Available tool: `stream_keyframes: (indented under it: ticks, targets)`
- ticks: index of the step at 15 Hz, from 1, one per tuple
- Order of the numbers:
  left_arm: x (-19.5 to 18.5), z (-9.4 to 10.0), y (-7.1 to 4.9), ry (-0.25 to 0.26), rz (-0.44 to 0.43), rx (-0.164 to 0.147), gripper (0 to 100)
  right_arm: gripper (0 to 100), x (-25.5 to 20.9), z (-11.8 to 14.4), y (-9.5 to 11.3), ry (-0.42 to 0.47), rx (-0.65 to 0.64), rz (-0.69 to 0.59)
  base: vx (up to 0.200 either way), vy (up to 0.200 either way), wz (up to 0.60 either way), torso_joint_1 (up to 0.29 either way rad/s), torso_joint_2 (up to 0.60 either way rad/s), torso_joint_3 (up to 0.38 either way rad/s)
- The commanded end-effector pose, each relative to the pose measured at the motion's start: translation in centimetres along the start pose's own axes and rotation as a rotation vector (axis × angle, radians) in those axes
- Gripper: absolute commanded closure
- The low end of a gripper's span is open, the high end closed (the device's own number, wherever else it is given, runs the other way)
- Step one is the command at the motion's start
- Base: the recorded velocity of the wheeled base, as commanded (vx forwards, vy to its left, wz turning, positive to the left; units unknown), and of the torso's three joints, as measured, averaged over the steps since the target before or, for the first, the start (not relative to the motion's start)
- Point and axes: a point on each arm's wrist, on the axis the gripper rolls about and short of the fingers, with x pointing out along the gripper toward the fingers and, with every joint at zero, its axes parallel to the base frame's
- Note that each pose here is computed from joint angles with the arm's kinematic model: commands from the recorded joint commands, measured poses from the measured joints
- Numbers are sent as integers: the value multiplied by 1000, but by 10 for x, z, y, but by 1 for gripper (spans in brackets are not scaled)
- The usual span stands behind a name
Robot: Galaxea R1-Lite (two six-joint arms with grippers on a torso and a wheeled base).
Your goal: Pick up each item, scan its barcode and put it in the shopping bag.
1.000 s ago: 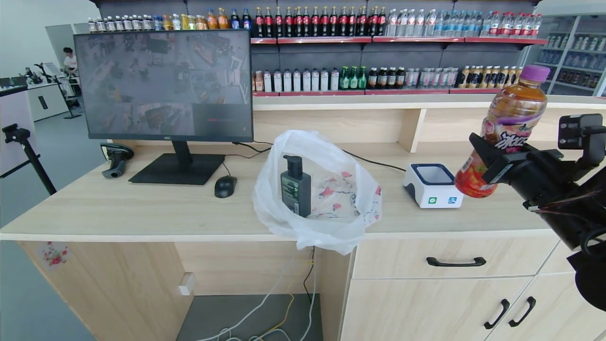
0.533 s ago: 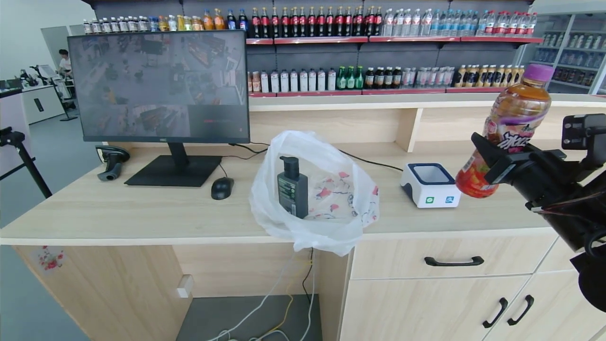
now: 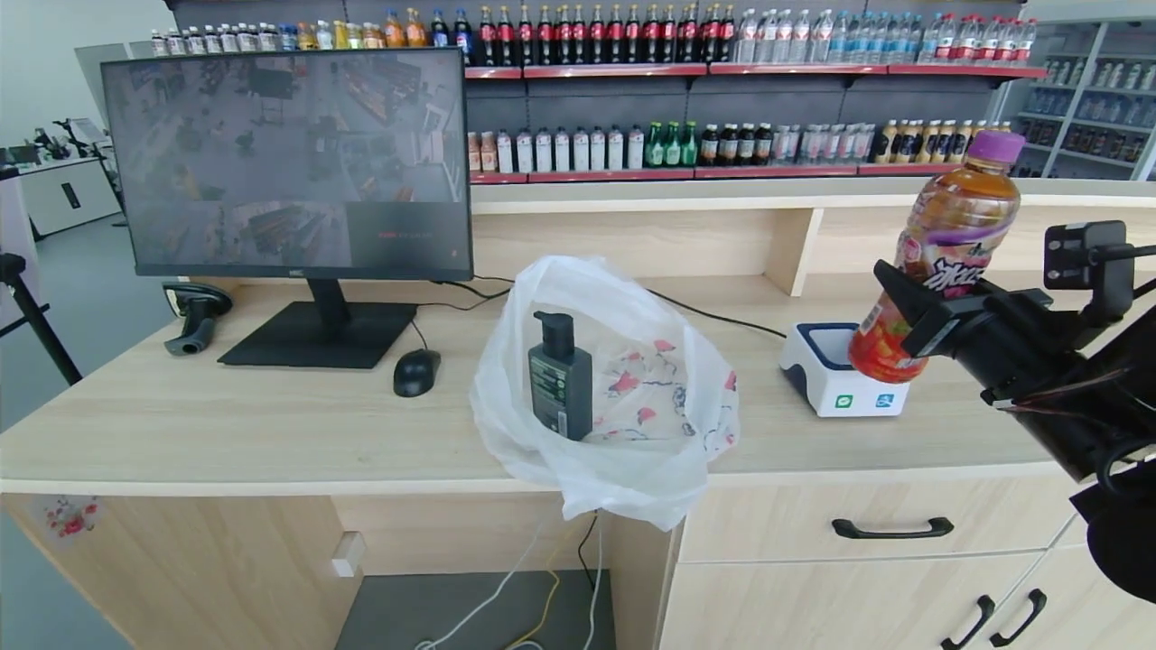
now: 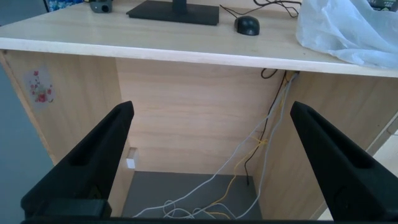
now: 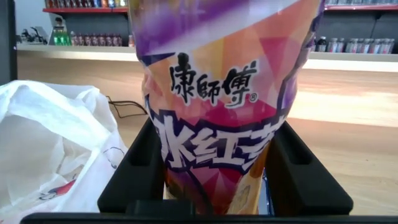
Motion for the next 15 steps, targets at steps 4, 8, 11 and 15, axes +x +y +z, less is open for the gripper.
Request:
stream_keyframes:
  ticks: [4, 8, 11, 15]
  targets:
    - [0, 0, 0, -1, 1, 0, 0, 100, 0, 1, 1, -8, 0, 2, 0, 0, 0, 0, 0, 0]
    - [0, 0, 0, -1, 1, 0, 0, 100, -1, 3, 1, -13, 0, 4, 0, 0, 300, 1, 1, 2]
    - [0, 0, 0, -3, 1, 0, 0, 100, -1, 4, 1, -14, 0, 4, 0, 0, 600, 4, -2, 1]
    - [0, 0, 0, -3, 1, 0, 0, 100, -3, 3, 5, -10, -5, 17, 0, 0, 300, 5, 0, 0]
